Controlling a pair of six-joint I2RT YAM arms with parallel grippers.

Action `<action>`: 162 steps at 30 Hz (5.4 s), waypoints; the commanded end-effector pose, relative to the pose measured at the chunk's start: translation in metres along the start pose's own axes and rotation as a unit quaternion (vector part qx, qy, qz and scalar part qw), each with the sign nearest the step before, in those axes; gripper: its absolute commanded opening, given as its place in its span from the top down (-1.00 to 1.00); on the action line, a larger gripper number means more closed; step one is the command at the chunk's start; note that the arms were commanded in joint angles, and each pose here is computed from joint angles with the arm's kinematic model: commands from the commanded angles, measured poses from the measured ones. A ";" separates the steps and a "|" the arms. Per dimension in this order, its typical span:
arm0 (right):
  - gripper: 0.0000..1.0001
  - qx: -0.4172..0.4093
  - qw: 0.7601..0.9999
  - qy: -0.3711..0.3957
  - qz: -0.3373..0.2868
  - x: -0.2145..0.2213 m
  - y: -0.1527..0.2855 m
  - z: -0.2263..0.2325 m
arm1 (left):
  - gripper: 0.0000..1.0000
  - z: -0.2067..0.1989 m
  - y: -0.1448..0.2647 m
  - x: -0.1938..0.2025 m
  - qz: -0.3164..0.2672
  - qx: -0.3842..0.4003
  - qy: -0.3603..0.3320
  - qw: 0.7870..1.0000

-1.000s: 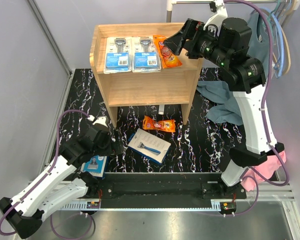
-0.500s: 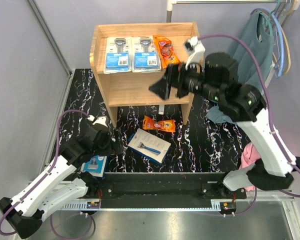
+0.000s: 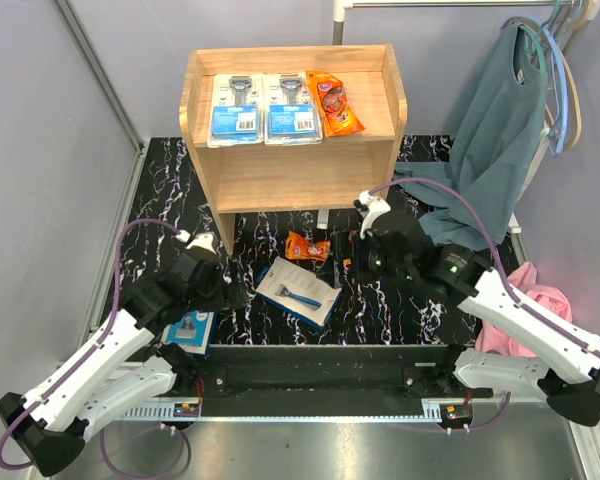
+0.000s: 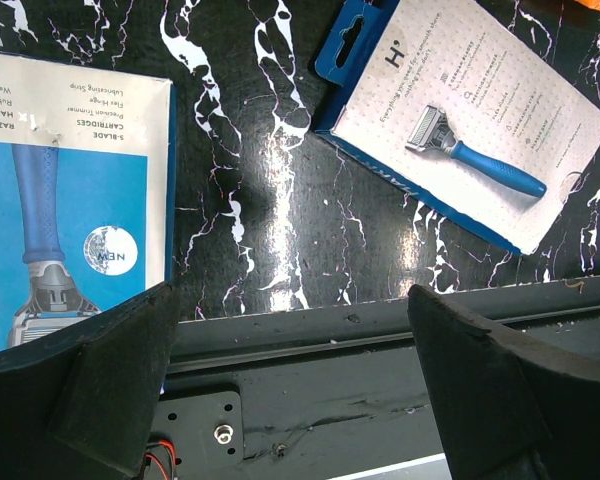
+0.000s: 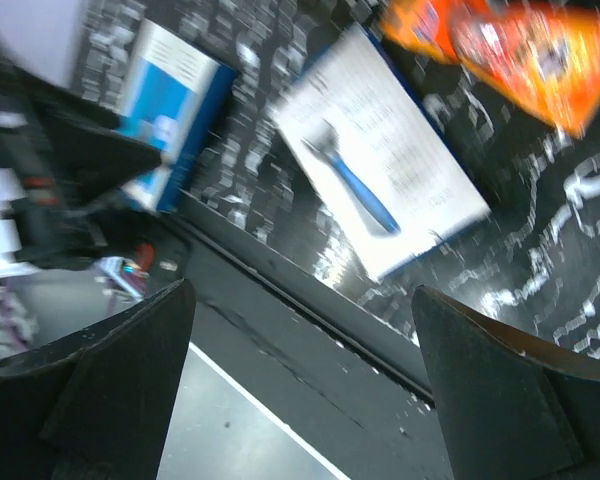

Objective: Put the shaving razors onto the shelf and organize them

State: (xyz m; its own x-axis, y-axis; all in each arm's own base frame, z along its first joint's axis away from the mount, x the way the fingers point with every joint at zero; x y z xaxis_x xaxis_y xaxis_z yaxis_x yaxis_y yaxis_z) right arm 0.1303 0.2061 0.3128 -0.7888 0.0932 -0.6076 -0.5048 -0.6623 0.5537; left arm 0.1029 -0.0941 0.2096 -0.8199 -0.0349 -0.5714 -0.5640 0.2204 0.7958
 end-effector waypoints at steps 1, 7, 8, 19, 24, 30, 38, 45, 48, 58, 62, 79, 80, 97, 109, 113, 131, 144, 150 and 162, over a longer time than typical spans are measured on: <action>-0.99 0.033 0.999 -0.034 -0.019 0.010 -0.019 -0.012 | -0.98 -0.003 -0.001 -0.006 -0.020 0.008 0.002 1.000; -0.99 0.082 0.996 -0.018 -0.022 0.010 -0.037 -0.022 | -0.98 -0.002 0.000 -0.006 -0.022 0.005 0.009 1.000; -0.99 0.090 0.995 -0.014 -0.025 0.009 -0.041 -0.023 | -0.98 -0.002 0.000 -0.006 -0.022 0.005 0.010 1.000; -0.99 0.152 0.988 0.035 0.014 0.017 -0.097 -0.042 | -0.98 -0.006 -0.003 -0.004 -0.015 0.016 0.029 0.999; -0.99 0.164 0.985 0.047 0.039 0.021 -0.128 -0.047 | -0.98 -0.018 -0.025 0.013 0.010 0.083 0.079 0.993; -0.99 0.176 0.982 0.027 0.057 0.017 -0.154 -0.063 | -0.98 -0.022 -0.043 0.026 0.026 0.116 0.121 0.986; -0.99 0.159 0.982 -0.014 0.099 0.020 -0.172 -0.077 | -0.98 -0.023 -0.046 0.027 0.028 0.116 0.121 0.986; -0.99 0.106 0.983 -0.038 0.143 0.035 -0.179 -0.070 | -0.98 -0.022 -0.046 0.028 0.026 0.115 0.122 0.986; -1.00 0.096 0.982 -0.039 0.157 0.042 -0.179 -0.066 | -0.98 -0.021 -0.045 0.027 0.021 0.115 0.122 0.986; -0.98 0.069 0.973 -0.016 0.217 0.077 -0.187 -0.042 | -0.98 -0.024 -0.041 0.021 0.008 0.121 0.114 0.986; -0.98 0.101 0.979 -0.007 0.176 0.068 -0.179 -0.041 | -0.98 -0.023 -0.038 0.019 0.000 0.124 0.114 0.986; -0.99 0.203 0.973 0.045 0.101 0.058 -0.197 -0.065 | -0.98 -0.022 -0.036 0.021 -0.003 0.127 0.114 0.985; -0.99 0.204 0.972 0.042 0.106 0.061 -0.199 -0.066 | -0.98 -0.022 -0.036 0.021 -0.004 0.127 0.114 0.985; -0.99 0.045 0.974 0.054 0.216 0.089 -0.196 -0.007 | -0.98 -0.022 -0.023 0.012 -0.036 0.138 0.114 0.983; -0.99 0.067 0.997 -0.030 -0.004 0.038 -0.095 0.001 | -0.98 -0.032 -0.022 -0.006 -0.071 0.154 0.144 0.975; -0.99 0.050 0.992 -0.076 -0.083 0.032 -0.052 -0.009 | -0.94 -0.043 -0.030 -0.017 -0.076 0.168 0.173 0.967; -1.00 0.061 0.979 -0.116 -0.158 0.038 -0.011 -0.037 | -0.87 -0.128 -0.078 -0.039 -0.088 0.152 0.329 0.928; -1.00 0.059 0.971 -0.136 -0.185 0.043 0.009 -0.049 | -0.73 -0.170 -0.118 -0.050 -0.092 0.154 0.391 0.903; -0.99 0.062 0.970 -0.139 -0.190 0.044 0.015 -0.053 | -0.61 -0.176 -0.143 -0.046 -0.086 0.147 0.437 0.883; -0.99 0.059 0.968 -0.147 -0.195 0.044 0.025 -0.055 | -0.44 -0.182 -0.190 -0.031 -0.073 0.171 0.519 0.835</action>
State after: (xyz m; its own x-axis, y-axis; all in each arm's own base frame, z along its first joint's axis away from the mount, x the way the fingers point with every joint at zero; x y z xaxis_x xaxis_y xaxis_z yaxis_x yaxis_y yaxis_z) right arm 0.1005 0.1584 0.2626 -0.6261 0.4959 -0.6017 -0.7752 -0.4789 0.4119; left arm 0.2088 -0.3055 0.1048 -0.5536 -0.8245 -0.1170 -0.6923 0.3775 0.6150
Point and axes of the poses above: each gripper's point midway between its finger pads, its own y axis back along the fingers, its own z axis along the line the jaws close on, x = y × z, the point moved 9 cm from there along y, back along the fingers, and after that the axes turned 7 degrees about -y, right-handed, at the moved point
